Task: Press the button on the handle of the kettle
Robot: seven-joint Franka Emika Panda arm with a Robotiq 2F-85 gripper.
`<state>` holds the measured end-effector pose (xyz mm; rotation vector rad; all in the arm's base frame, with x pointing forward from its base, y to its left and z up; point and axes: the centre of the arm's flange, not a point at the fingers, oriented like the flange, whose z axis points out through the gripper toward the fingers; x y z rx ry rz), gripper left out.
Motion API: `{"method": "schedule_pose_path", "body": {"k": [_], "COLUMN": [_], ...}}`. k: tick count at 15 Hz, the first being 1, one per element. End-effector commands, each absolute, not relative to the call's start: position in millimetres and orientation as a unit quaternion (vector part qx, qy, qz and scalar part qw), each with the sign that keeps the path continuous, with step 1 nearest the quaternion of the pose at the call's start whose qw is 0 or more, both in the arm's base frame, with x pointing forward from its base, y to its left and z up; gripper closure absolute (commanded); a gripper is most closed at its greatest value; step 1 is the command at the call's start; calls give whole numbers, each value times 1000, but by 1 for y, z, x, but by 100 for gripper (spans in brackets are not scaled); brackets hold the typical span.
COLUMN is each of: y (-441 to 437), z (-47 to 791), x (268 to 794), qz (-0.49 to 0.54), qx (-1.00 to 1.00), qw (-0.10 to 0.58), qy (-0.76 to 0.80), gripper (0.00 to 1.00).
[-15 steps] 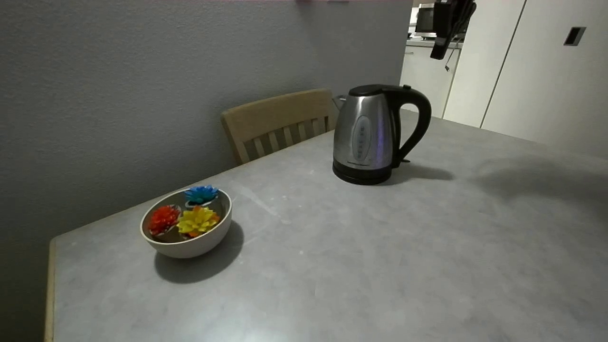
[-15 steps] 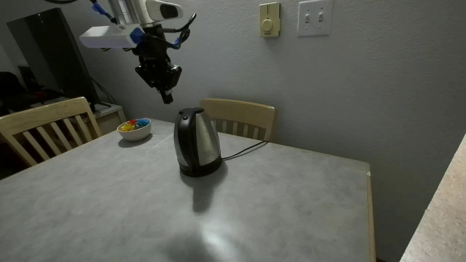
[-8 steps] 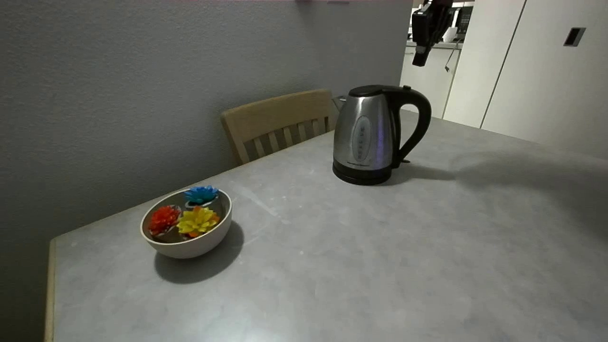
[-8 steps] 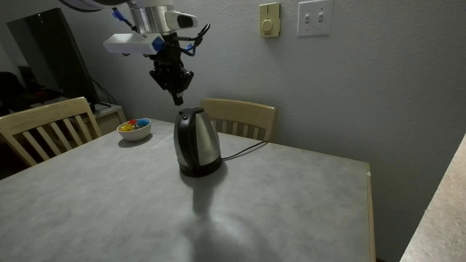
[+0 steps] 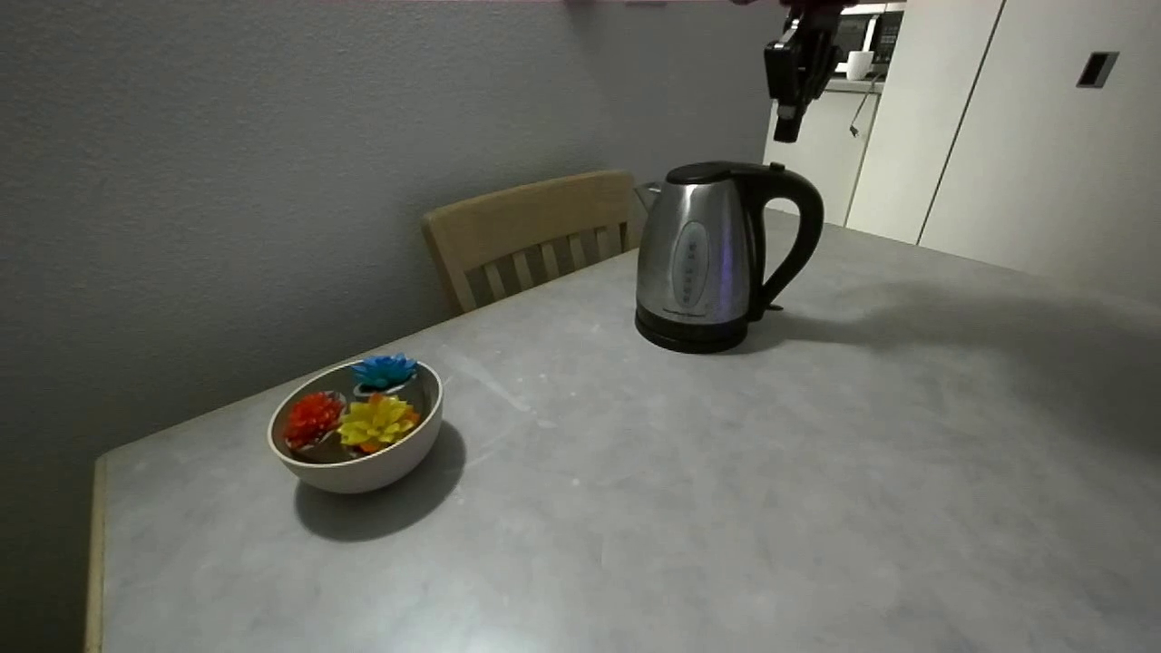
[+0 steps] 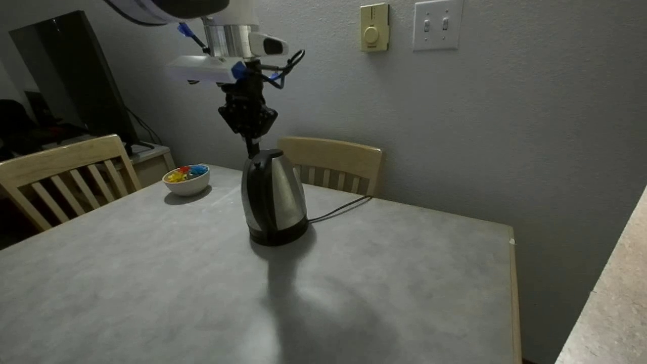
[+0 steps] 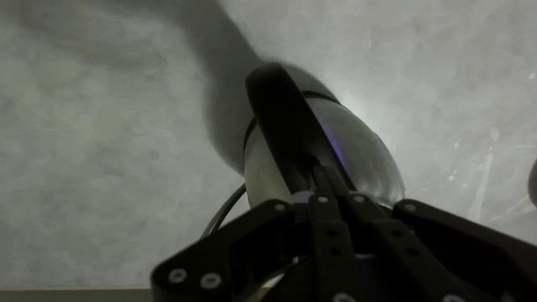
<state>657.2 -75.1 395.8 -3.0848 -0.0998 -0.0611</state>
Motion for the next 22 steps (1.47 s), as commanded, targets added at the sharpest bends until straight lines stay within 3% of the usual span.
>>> {"method": "schedule_pose_path", "body": {"k": [1, 8, 16, 22], "y": [-73, -60, -20, -7], "z": [354, 363, 443, 475], "x": [685, 695, 667, 658], "qz": [31, 53, 26, 13], "qx": [-998, -997, -995, -993], "qw": [44, 36, -70, -88], "qy": [-34, -47, -60, -82], "gripper": [100, 100, 100, 100]}}
